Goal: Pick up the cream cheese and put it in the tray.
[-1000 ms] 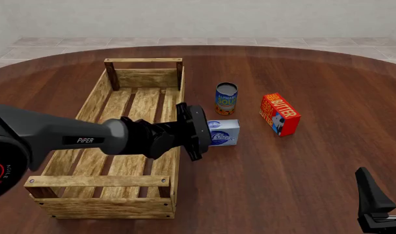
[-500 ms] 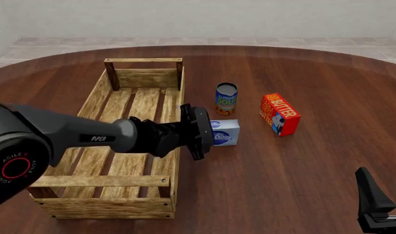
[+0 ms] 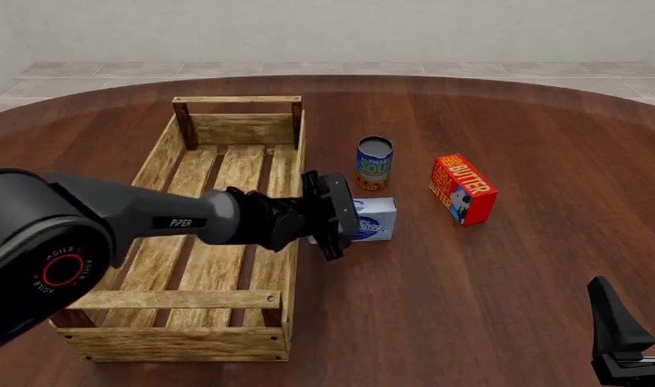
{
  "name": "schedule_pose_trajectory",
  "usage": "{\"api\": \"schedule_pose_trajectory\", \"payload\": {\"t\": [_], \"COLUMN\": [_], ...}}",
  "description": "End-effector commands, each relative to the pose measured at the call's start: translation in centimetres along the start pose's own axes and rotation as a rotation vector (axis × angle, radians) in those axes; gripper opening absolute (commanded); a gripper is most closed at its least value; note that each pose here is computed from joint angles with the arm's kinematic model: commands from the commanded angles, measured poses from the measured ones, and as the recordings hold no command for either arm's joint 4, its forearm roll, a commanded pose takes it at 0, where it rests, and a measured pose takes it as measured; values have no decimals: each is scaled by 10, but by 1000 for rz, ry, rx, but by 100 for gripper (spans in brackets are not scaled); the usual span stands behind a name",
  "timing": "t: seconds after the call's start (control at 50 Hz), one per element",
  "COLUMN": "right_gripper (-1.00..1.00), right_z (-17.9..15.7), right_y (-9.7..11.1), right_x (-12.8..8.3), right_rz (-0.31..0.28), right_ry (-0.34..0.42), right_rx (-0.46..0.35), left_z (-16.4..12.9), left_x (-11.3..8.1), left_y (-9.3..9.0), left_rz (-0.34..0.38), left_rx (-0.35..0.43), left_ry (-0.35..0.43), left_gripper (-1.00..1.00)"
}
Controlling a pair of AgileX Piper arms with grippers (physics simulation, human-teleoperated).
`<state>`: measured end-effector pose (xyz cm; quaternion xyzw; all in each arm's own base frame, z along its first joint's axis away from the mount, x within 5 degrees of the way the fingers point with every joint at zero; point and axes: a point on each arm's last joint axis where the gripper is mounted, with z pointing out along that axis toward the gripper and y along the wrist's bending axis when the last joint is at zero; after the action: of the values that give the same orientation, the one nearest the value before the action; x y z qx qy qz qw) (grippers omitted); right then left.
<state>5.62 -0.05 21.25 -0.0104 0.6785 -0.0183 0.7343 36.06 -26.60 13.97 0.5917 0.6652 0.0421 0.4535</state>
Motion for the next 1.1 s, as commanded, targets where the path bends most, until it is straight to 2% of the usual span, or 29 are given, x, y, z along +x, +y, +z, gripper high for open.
{"api": "schedule_pose_trajectory", "payload": {"t": [0.02,0.38,0.46,0.68,0.7,1.1], "right_gripper": [100,100,100,100,100,100], "right_z": [0,0,0,0,0,0], "right_y": [0,0,0,0,0,0], "right_x": [0,0,0,0,0,0], "right_rz": [0,0,0,0,0,0], "right_ry": [0,0,0,0,0,0], "right_rx": [0,0,0,0,0,0], "left_z": [14,21,26,24,23,11], "left_x": [17,18,25,15,15,5], "left_y": [-4,-4,-7,-10,-11,-15], "left_rz": [-30,-58,-44,-67,-65,-52], "left_rx": [39,67,75,87,88,70], "left_ry": [61,89,101,94,93,52], "left_gripper": [100,100,100,100,-100,-100]}}
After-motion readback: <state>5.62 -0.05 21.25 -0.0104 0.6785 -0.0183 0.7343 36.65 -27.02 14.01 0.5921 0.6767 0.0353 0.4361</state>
